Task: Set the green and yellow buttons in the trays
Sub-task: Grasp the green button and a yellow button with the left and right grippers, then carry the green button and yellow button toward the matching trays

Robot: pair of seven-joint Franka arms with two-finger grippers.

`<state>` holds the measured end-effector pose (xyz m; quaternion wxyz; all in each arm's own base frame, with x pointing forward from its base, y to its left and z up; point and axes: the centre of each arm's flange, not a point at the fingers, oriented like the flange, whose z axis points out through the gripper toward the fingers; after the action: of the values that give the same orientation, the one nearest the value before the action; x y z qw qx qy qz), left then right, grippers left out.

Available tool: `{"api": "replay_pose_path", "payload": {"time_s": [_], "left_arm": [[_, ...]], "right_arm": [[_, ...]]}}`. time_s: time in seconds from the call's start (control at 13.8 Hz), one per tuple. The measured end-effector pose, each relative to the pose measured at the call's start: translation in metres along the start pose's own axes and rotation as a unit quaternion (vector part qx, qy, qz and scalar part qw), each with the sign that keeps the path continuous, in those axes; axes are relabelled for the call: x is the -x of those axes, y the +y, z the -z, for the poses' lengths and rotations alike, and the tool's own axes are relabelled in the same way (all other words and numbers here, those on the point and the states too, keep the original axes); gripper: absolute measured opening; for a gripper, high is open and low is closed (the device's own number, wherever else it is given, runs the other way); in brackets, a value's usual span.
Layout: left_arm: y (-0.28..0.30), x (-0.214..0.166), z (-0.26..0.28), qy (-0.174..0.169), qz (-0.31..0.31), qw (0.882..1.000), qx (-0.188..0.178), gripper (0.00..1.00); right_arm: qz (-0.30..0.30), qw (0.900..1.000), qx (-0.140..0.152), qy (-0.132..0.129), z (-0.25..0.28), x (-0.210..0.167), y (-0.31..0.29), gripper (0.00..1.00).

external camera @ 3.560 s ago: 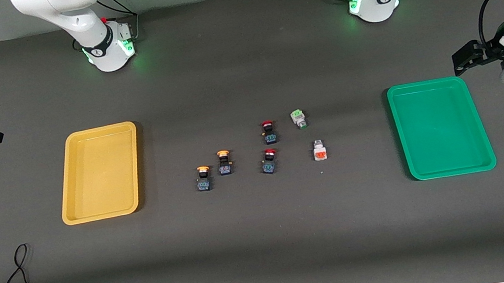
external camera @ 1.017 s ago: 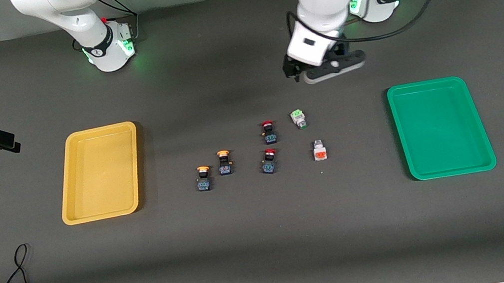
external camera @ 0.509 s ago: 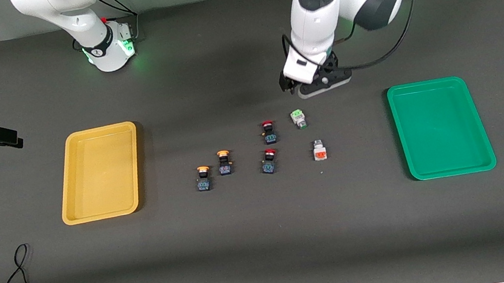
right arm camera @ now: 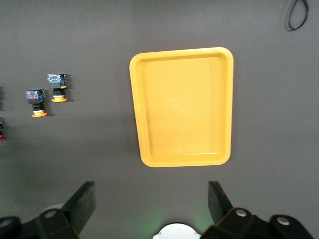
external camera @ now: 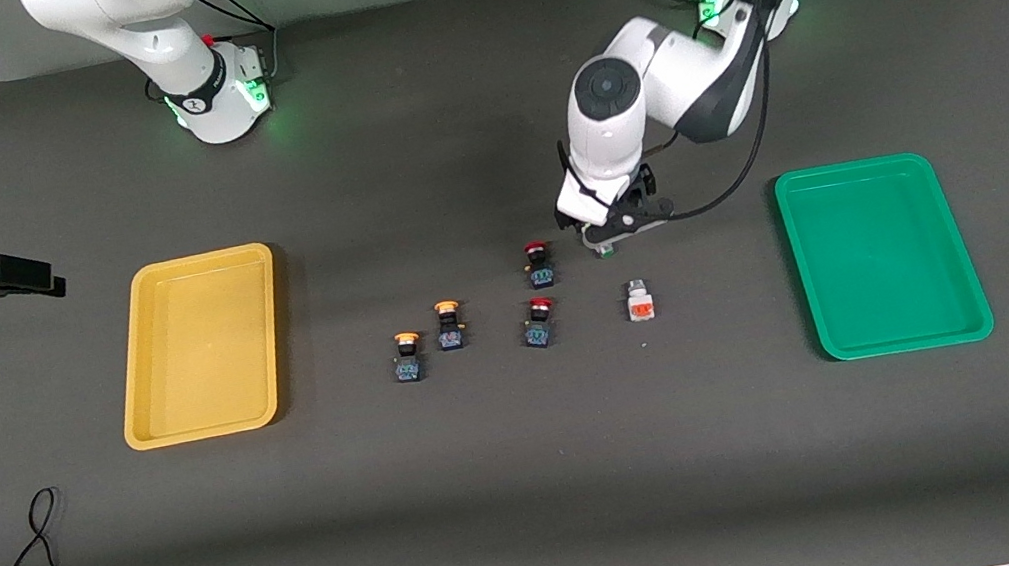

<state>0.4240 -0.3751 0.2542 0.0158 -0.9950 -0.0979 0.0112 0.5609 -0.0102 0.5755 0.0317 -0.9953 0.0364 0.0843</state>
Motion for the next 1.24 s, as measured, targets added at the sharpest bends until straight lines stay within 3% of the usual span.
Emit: {"api": "replay_pose_path", "payload": {"time_s": [0.29,0.65,1.02,1.24], "left_arm": [[0.001,0.005,-0.055,0.0,-0.001,1.0,0.003,1.0],[0.01,0.014,-0.077,0.004,0.013,1.0,0.011,0.99],[0.008,0.009,-0.074,0.008,0.022,1.0,0.013,0.43],[0.004,-0.013,-0.045,0.022,0.04,0.999,0.029,0.41]], "right_arm": [[-0.01,1.0,0.004,-0.004,-0.033,-0.021,-0.056,1.0],[-0.009,1.0,0.016,-0.018,-0.109,-0.053,-0.122,1.0],[-0.035,0.999,0.027,-0.021,-0.191,-0.071,-0.182,1.0],[-0.034,0.999,0.031,-0.017,-0.244,-0.083,-0.21,1.0]]}}
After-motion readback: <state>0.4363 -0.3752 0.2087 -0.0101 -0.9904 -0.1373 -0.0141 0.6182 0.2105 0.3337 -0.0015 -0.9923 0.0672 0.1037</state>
